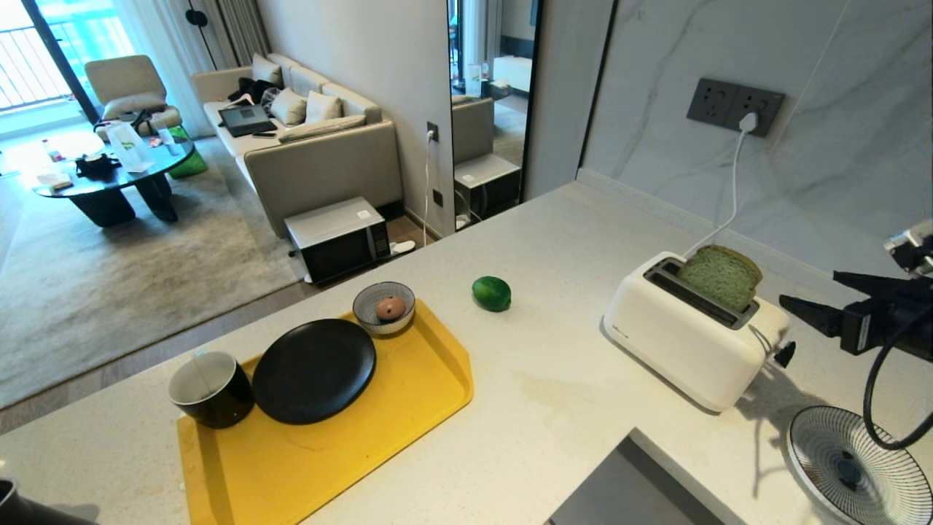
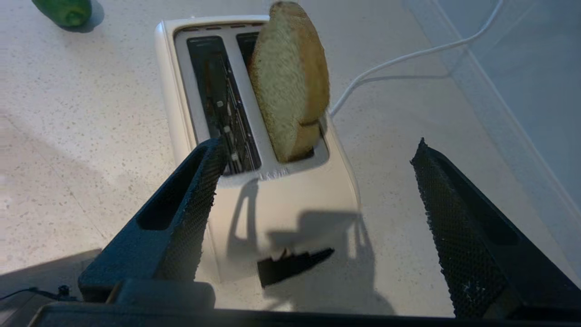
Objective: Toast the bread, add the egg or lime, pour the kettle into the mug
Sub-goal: Put the baked bread on a plate
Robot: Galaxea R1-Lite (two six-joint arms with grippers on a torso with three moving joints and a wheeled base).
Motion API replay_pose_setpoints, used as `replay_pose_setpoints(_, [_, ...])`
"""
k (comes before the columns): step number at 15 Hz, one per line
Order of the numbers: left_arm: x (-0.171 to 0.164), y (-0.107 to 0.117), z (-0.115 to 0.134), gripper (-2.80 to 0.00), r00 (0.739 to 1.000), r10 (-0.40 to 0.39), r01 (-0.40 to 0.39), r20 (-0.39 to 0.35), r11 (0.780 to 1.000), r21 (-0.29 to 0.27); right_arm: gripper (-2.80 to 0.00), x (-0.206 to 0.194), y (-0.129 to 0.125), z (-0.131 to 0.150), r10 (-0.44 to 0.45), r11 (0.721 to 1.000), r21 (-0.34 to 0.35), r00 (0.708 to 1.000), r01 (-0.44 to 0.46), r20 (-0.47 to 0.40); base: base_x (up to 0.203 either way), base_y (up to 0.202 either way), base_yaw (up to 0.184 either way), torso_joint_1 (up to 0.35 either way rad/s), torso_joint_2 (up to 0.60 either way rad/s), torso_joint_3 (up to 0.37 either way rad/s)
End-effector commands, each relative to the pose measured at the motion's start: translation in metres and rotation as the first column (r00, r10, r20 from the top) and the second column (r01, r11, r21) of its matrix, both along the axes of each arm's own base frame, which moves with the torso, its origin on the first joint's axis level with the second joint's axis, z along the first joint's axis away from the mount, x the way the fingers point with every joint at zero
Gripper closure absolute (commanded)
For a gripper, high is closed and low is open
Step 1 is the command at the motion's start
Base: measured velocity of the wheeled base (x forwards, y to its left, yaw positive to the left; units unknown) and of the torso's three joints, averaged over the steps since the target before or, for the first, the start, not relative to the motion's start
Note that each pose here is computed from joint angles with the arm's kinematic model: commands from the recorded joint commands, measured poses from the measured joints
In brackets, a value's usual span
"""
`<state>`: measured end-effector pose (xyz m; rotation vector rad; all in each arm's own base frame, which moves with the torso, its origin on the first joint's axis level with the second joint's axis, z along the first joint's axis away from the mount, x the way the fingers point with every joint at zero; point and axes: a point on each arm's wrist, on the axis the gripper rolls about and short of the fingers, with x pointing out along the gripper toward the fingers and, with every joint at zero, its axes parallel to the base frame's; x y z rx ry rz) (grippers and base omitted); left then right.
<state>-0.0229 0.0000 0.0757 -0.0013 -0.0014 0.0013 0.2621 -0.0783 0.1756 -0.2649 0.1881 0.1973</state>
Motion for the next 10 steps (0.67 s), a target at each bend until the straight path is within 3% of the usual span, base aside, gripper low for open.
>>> replay_pose_setpoints(1, [0.0,0.0,0.0,0.0,1.0,0.0,0.0,0.0,1.0,0.0,-2.8,0.018,0.002,-0.003,0.029,1.0,0.001,1.0,-0.029,-0.012,0.0,0.0,0.0,0.0,0.0,0.0])
replay_pose_setpoints(10, [0.0,0.0,0.0,0.0,1.0,0.0,0.0,-0.001,1.0,0.0,-2.8,0.072,-0.008,-0.016,0.046,0.999,0.003,0.999,-0.046,-0.027,0.0,0.0,0.0,0.0,0.0,0.0])
